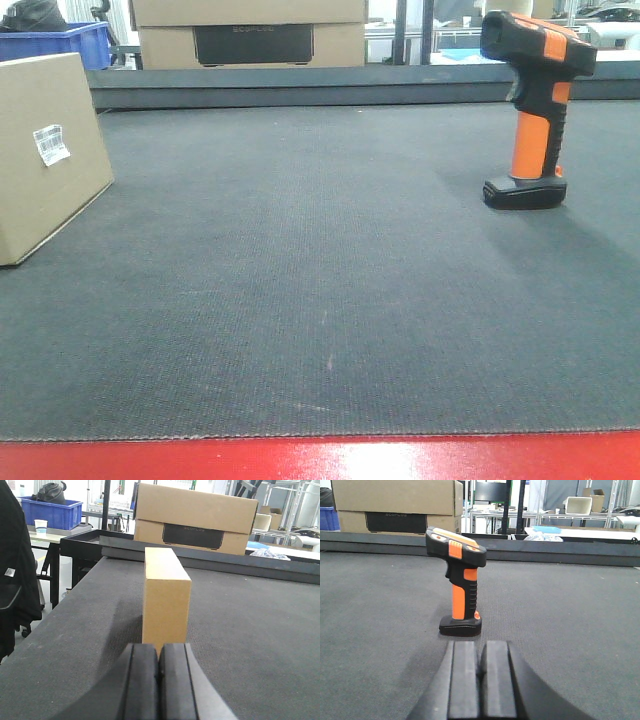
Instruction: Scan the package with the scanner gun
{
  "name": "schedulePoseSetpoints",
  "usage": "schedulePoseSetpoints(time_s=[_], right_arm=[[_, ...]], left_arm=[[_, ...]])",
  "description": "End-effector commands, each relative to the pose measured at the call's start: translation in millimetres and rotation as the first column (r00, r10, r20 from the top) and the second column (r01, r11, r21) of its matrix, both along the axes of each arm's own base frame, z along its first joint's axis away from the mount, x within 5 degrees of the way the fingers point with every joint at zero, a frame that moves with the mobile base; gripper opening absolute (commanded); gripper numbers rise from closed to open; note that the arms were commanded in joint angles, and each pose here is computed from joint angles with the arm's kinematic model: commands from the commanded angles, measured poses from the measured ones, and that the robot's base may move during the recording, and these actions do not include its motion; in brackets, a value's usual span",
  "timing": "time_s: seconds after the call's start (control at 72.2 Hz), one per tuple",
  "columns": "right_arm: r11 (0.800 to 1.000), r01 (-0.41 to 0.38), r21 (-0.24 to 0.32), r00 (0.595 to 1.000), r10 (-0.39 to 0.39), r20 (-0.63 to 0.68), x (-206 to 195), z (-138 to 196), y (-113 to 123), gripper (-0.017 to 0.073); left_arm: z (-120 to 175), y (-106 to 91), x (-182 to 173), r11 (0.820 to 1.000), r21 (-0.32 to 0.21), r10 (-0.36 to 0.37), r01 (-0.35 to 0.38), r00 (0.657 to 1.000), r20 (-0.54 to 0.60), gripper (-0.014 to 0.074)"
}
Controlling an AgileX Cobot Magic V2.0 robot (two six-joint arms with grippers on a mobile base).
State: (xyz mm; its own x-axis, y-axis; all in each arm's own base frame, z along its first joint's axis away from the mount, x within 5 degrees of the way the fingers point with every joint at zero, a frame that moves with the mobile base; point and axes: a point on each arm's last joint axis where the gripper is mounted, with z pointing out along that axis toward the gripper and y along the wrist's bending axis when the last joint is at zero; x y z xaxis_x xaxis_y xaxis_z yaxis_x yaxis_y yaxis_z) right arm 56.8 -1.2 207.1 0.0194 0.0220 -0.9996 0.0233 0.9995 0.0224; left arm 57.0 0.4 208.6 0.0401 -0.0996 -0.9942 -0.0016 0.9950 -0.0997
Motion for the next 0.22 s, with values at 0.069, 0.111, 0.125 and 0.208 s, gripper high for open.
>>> schedulePoseSetpoints(time_s=[0.069,0.111,0.125,0.208], right_arm=[[1.000,0.004,-0.005,1.000,-0.004,0.024,-0.4,2.0,-0.2,-0.0167],[1.000,0.004,-0.005,1.000,-0.004,0.024,-0.4,2.0,-0.2,-0.0167],[1.000,0.004,-0.005,1.000,-0.004,0.024,-0.4,2.0,-0.2,-0.0167],[1.000,0.004,-0.005,1.000,-0.004,0.024,-0.4,2.0,-0.2,-0.0167]], left_arm=[[3.5,0.0,-0.7,1.000,0.000,0.002,-0.002,0.999,0.035,-0.0111],[3.5,0.0,-0.7,1.000,0.000,0.002,-0.002,0.999,0.035,-0.0111],[3.5,0.0,-0.7,1.000,0.000,0.002,-0.002,0.999,0.035,-0.0111],[3.5,0.0,-0.7,1.000,0.000,0.002,-0.002,0.999,0.035,-0.0111]])
